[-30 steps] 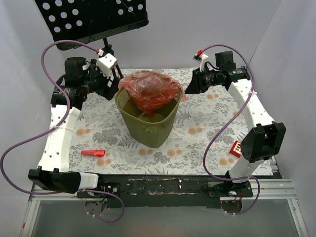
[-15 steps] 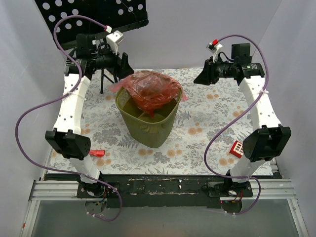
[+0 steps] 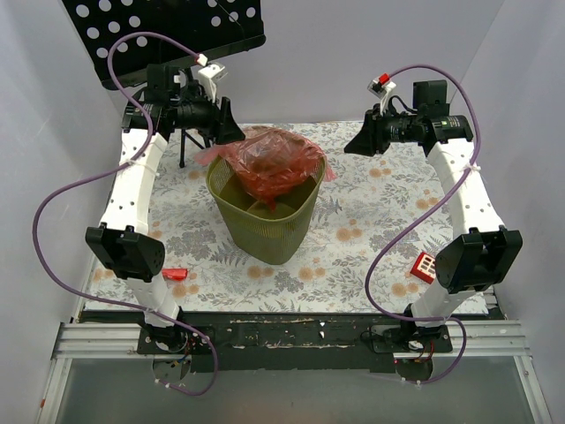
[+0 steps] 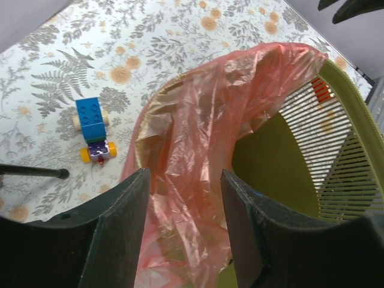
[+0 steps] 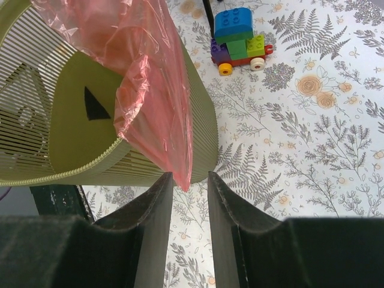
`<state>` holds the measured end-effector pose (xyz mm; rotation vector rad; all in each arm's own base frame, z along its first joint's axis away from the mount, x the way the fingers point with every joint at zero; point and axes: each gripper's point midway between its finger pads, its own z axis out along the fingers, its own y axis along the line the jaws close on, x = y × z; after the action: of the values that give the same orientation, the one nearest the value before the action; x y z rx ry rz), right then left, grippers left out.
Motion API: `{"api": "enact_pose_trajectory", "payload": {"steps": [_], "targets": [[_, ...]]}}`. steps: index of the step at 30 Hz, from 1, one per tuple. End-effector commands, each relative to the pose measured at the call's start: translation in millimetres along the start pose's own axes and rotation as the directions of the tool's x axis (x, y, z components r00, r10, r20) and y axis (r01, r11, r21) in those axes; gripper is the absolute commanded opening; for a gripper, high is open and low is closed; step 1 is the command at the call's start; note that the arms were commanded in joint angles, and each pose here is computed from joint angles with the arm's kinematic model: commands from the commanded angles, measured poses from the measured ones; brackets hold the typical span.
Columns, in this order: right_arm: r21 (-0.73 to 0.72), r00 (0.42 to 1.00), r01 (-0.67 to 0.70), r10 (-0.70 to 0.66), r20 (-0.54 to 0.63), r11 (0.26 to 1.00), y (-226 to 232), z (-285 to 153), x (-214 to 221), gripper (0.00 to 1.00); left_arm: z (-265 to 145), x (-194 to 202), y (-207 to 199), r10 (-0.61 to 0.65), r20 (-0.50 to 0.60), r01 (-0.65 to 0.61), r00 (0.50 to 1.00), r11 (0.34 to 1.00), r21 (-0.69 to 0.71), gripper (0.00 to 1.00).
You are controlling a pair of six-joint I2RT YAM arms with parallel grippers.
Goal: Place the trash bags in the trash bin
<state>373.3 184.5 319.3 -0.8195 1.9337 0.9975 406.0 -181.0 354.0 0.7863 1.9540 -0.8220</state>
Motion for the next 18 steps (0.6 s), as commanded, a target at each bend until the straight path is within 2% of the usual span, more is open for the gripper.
{"api": "enact_pose_trajectory", "payload": {"steps": [1,6,12,15,18], "targets": [[-0.025,0.998,0.04,-0.038,0.045,0.999,13,-6,-16,0.38,-14,-2,-35,0.002,-0.001,-0.002,1.0,0.998,0.068,0.48],[-0.039,0.998,0.044,-0.042,0.055,0.998,13,-6,-20,0.39,-15,3,-41,0.009,-0.012,-0.008,1.0,0.997,0.083,0.33],[-0.041,0.997,0.043,-0.04,0.06,0.998,14,-6,-21,0.39,-23,0,-48,0.04,0.002,-0.04,0.999,0.997,0.069,0.0],[-0.055,0.994,0.082,-0.078,0.071,0.995,20,-9,-24,0.4,-38,-18,-58,0.118,0.07,-0.122,0.99,0.991,0.056,0.0],[-0.105,0.975,0.204,-0.192,0.112,0.973,39,-15,-31,0.42,-61,-27,-82,0.26,0.143,-0.27,0.955,0.961,0.055,0.0]]}}
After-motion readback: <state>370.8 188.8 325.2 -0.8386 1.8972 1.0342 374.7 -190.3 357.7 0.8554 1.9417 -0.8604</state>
